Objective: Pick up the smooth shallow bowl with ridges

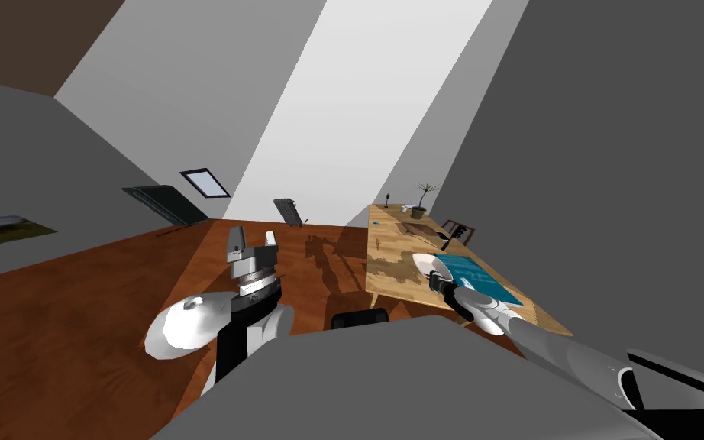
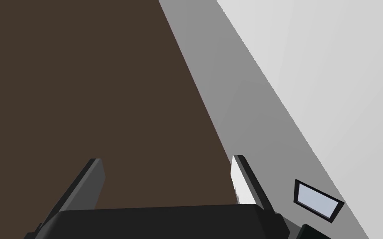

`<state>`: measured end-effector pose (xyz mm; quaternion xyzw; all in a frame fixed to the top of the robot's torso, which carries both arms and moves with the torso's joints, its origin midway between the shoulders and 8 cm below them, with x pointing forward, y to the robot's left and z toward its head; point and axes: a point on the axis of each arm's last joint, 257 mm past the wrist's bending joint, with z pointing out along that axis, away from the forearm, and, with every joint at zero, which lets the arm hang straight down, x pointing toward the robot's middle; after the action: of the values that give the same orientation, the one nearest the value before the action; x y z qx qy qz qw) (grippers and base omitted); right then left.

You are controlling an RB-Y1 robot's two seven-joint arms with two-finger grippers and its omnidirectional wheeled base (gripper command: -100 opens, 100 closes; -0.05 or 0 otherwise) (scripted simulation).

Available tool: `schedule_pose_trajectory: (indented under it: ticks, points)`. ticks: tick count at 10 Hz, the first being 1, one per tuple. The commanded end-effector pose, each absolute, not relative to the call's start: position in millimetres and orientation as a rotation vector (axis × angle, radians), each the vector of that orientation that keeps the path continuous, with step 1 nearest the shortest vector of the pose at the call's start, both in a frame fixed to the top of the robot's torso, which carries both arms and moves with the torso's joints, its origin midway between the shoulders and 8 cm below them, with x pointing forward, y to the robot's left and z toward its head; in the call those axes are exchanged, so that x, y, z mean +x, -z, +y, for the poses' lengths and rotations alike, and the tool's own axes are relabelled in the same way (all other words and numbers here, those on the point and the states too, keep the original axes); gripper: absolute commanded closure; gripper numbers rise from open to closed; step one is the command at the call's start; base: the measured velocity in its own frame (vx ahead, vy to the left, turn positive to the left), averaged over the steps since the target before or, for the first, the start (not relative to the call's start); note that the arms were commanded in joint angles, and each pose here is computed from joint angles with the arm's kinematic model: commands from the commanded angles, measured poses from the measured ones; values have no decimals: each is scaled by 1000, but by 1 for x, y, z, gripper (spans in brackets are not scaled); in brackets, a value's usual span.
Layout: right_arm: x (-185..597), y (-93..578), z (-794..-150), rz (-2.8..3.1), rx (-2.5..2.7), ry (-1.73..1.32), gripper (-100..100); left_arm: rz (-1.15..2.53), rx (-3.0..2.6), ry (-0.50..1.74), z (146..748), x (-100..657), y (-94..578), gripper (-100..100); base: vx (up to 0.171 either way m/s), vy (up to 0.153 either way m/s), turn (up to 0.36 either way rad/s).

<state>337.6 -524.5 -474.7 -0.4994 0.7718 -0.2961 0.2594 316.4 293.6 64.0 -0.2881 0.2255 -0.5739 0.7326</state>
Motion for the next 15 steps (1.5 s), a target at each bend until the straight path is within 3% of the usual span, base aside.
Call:
schedule_pose_trajectory:
  ticks: [1, 3, 4, 5, 15]
  points:
    - [338, 475, -524, 2091, -1353, 802, 100, 496, -634, 1263, 294, 316, -64, 0, 0, 0, 0]
    - [338, 475, -524, 2091, -1352, 802, 100, 496, -634, 1263, 294, 316, -64, 0, 0, 0, 0]
    - [338, 475, -524, 2091, -1352, 802, 0, 496, -634, 1263, 294, 316, -64, 0, 0, 0, 0]
    - [339, 470, -546, 2114, -1323, 825, 100, 496, -634, 1263, 294, 316, -64, 0, -44, -2, 201]
    - [323, 457, -626, 2229, -1178, 882, 100, 496, -634, 1263, 294, 316, -64, 0, -86, 33, 157]
